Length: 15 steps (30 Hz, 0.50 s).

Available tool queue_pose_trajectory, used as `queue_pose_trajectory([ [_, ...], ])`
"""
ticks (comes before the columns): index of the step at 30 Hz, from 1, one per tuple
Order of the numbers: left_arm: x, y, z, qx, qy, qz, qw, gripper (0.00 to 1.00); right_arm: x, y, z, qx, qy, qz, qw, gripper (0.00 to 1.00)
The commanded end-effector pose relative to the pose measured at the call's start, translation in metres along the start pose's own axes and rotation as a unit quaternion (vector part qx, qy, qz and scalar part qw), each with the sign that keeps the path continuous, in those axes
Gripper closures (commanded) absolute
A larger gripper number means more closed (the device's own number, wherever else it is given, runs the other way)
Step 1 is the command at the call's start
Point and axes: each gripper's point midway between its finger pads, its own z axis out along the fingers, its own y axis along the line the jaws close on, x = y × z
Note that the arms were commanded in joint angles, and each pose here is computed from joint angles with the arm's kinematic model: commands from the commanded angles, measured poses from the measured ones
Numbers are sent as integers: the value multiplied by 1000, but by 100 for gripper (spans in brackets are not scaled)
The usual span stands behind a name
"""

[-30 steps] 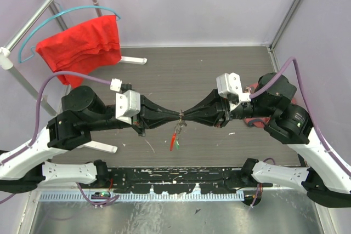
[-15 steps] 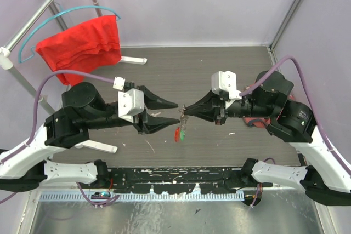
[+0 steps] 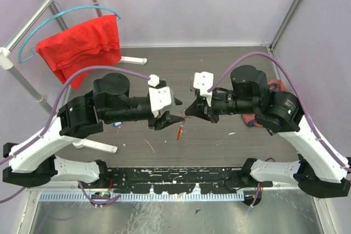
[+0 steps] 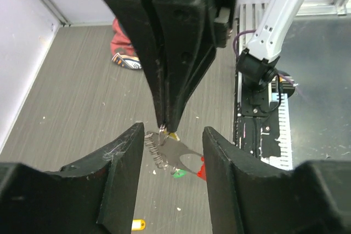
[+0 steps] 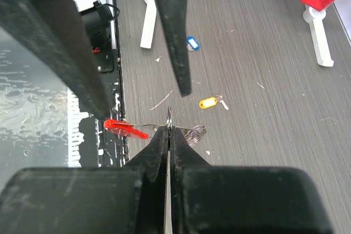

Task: Put the keys on the keyring

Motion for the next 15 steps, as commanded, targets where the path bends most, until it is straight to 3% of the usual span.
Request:
queue_pose_trajectory([
  [1,12,3,3,15,15,-1,1000,48,-16,-3,-12,16,-28,-24,999,99],
  [15,23,-1,13,71,26,-13,997,56,-18,3,-12,-2,-36,-30,999,99],
])
